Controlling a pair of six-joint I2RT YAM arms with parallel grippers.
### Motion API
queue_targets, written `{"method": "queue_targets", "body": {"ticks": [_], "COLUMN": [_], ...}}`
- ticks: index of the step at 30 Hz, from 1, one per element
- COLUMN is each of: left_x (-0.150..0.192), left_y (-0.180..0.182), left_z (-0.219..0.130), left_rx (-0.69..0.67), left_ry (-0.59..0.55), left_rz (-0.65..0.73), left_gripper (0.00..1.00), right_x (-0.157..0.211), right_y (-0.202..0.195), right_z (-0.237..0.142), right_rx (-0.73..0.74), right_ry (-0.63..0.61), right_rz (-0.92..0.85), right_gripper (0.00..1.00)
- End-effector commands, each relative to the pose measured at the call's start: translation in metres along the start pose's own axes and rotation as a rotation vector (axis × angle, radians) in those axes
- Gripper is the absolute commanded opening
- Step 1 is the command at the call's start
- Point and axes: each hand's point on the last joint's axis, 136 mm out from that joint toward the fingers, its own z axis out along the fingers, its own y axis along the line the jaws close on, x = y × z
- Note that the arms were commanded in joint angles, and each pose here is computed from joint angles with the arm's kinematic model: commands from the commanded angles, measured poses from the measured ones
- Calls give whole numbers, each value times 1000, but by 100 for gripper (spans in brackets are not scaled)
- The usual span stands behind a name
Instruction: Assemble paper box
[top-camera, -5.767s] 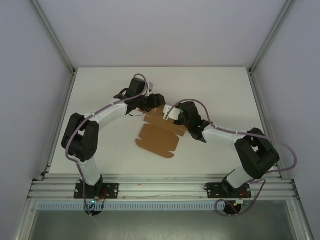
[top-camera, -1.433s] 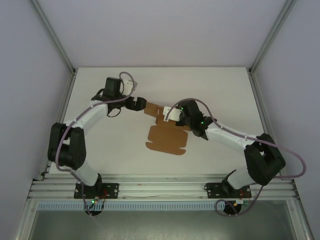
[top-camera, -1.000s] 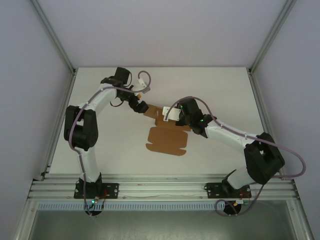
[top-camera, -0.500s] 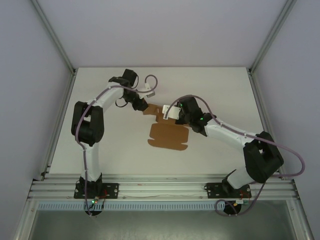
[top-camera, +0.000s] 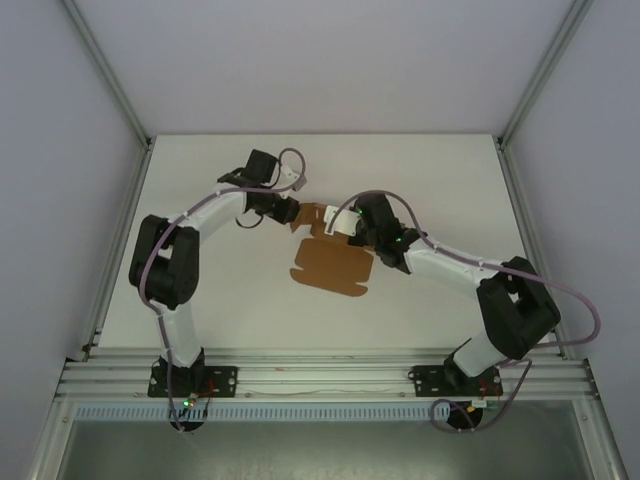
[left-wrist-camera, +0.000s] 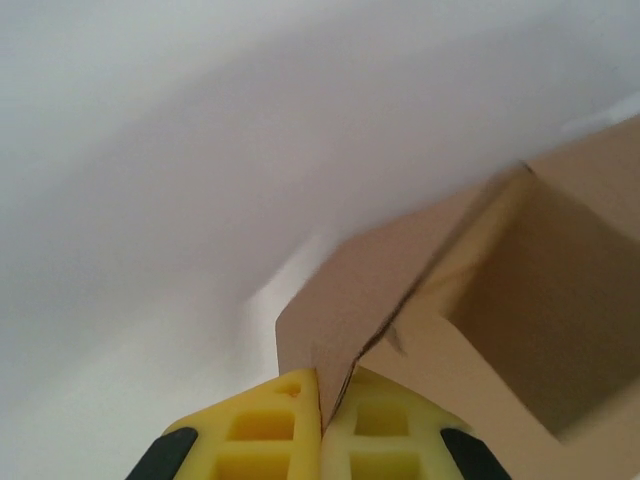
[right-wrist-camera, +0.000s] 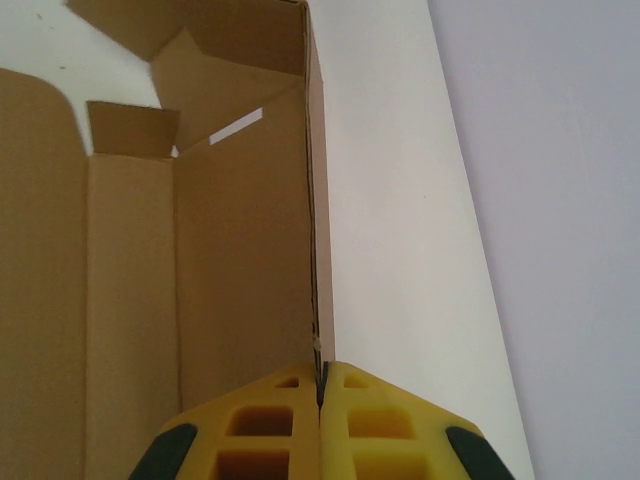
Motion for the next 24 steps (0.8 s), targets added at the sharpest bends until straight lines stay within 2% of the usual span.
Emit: {"method": "queue_targets", "body": {"ticks": [1, 6, 12, 20, 21, 24], "left_x": [-37, -29, -16, -12, -5, 16], "left_y": [-35, -48, -67, -54, -50, -44], "left_z": [-21, -19, -8, 15, 19, 24], "left_rx": [56, 84, 157, 131, 108, 80], "left_ry": [-151, -155, -161, -124, -110, -73], "left_rz": [-59, -160, -113, -259, -271, -300], "left_gripper": [0, 0, 0, 0, 2, 31], "right_x": [7, 4, 11, 12, 12, 15], "right_y": [14, 23, 31, 33, 33, 36], "right_z": [7, 9, 10, 8, 8, 6], "right_rx": [-4, -8, -19, -28, -20, 0], "right_ry": [32, 28, 48, 46, 41, 38], "right_rz": [14, 12, 5, -42, -63, -116], "right_gripper": [0, 0, 0, 0, 0, 0]}}
